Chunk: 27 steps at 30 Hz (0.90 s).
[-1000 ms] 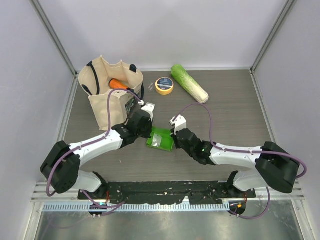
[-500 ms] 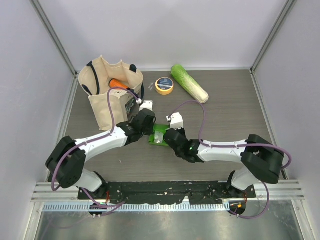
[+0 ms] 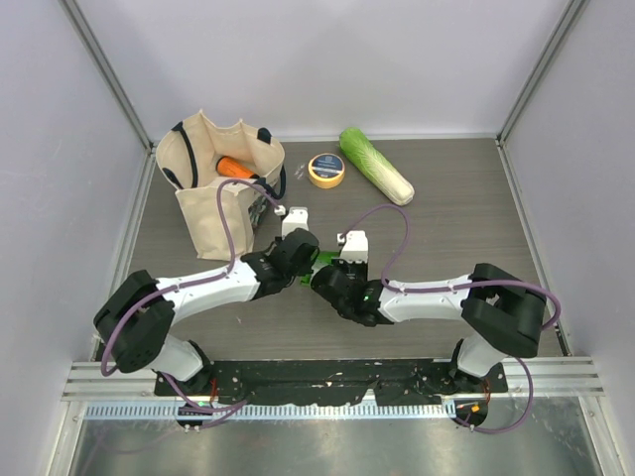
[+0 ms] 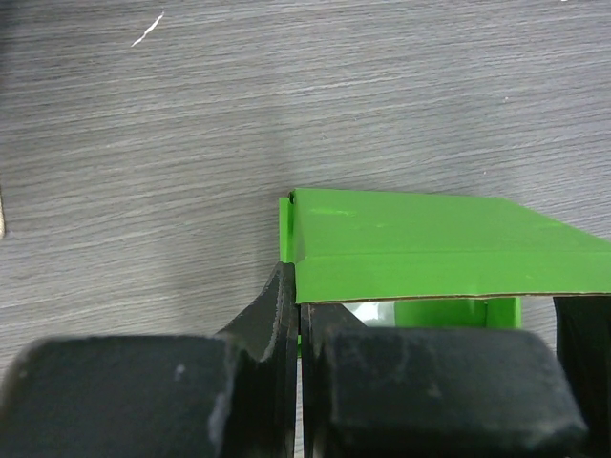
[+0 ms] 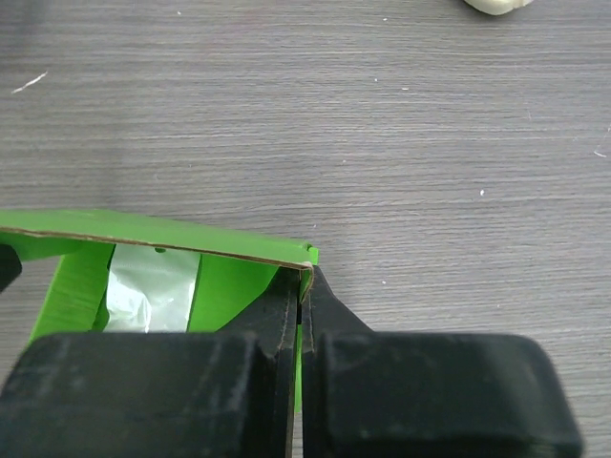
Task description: Fold the paper box
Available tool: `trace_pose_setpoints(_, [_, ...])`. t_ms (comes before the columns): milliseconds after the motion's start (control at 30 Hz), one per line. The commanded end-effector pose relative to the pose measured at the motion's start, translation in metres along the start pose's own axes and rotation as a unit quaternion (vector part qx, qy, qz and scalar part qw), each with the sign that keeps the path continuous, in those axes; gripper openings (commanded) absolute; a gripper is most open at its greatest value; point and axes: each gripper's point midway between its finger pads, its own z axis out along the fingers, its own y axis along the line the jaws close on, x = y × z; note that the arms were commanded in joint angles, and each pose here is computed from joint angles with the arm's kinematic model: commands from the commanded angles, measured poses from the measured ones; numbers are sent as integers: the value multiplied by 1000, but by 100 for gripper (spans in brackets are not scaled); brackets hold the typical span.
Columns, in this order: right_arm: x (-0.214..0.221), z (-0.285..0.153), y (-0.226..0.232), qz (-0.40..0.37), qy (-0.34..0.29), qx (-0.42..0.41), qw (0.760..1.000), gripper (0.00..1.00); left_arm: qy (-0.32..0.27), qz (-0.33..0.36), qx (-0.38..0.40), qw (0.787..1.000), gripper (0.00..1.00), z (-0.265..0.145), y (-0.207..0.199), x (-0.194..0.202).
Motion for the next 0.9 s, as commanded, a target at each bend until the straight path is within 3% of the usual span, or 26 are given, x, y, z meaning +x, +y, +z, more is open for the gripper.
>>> trace_pose_setpoints(0, [-23,-7,16,97,-27,11,995,1,8,-2,12,1000,0,1,-9,19])
trace_pose_setpoints(133, [-21,-10,19,120,-21,7,993,1,6,1,12,1000,0,-3,-7,26])
trace_pose_setpoints(467, [19,-22,-4,65,-39,5,997,1,8,14,9,1000,0,-10,1,48])
trace_pose_setpoints(600, [22,-32,-5,53,-42,-12,998,5,11,20,9,1000,0,-11,4,57])
trace_pose_setpoints(733, [27,-48,-2,22,-26,-47,998,21,10,29,6,1000,0,-14,3,60])
trace_pose_setpoints(867, [34,-66,-13,-3,11,-73,997,46,10,39,-3,999,0,-14,4,63])
